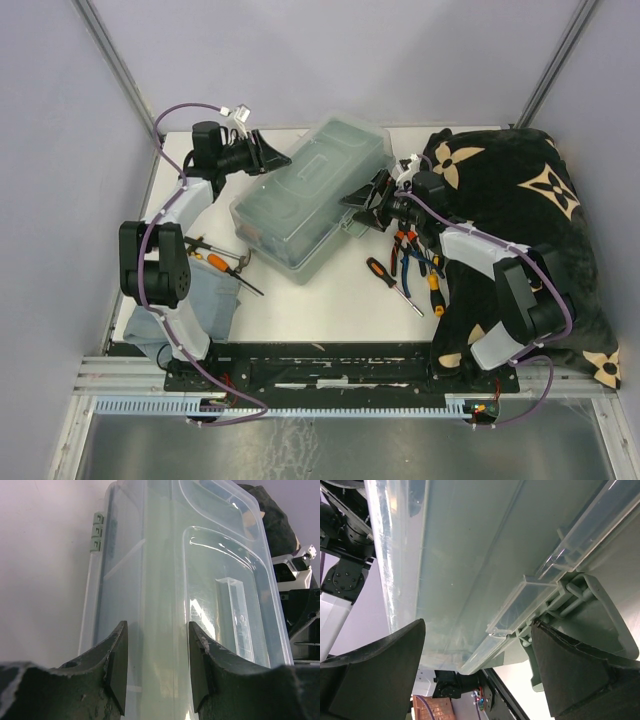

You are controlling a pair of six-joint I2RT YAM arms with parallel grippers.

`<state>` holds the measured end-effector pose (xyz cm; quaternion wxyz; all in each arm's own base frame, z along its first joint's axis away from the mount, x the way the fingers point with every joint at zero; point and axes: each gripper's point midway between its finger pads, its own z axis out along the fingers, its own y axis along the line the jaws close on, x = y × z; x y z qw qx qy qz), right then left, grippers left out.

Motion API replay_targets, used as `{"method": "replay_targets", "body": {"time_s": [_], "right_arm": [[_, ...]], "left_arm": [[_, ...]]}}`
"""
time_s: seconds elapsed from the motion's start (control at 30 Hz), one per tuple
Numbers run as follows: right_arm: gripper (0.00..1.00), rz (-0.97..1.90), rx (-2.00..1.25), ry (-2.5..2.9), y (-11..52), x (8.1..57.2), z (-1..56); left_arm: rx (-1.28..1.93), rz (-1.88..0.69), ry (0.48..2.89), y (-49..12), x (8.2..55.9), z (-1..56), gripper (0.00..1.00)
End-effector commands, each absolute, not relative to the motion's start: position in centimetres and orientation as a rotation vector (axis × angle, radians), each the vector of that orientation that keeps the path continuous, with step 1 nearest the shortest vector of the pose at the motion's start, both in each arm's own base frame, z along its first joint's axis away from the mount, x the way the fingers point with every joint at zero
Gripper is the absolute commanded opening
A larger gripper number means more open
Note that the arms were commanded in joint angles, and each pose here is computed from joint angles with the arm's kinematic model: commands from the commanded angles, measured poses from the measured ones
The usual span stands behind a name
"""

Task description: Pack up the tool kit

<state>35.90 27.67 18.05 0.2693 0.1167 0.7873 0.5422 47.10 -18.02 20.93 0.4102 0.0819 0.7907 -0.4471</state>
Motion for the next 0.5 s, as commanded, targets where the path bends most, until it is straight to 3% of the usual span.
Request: {"method": "replay_targets", "body": {"time_s": [0.0, 0.2, 0.47], "right_arm": [[0.94, 1.530, 0.259, 1.978, 28.2, 36.9, 20.8], [0.94, 1.665, 0.308, 1.873, 28.6, 36.9, 22.4], [0.95, 1.431, 0.272, 2.083, 27.3, 37.7, 19.3]], "left_arm": [[0.004, -1.391, 2.307, -19.4, 40.9, 15.8, 0.03], [-0.019, -1.401, 2.297, -19.4, 40.2, 16.2, 0.03], [-0.019, -1.393, 2.270, -19.3, 39.7, 18.4, 0.03]]}}
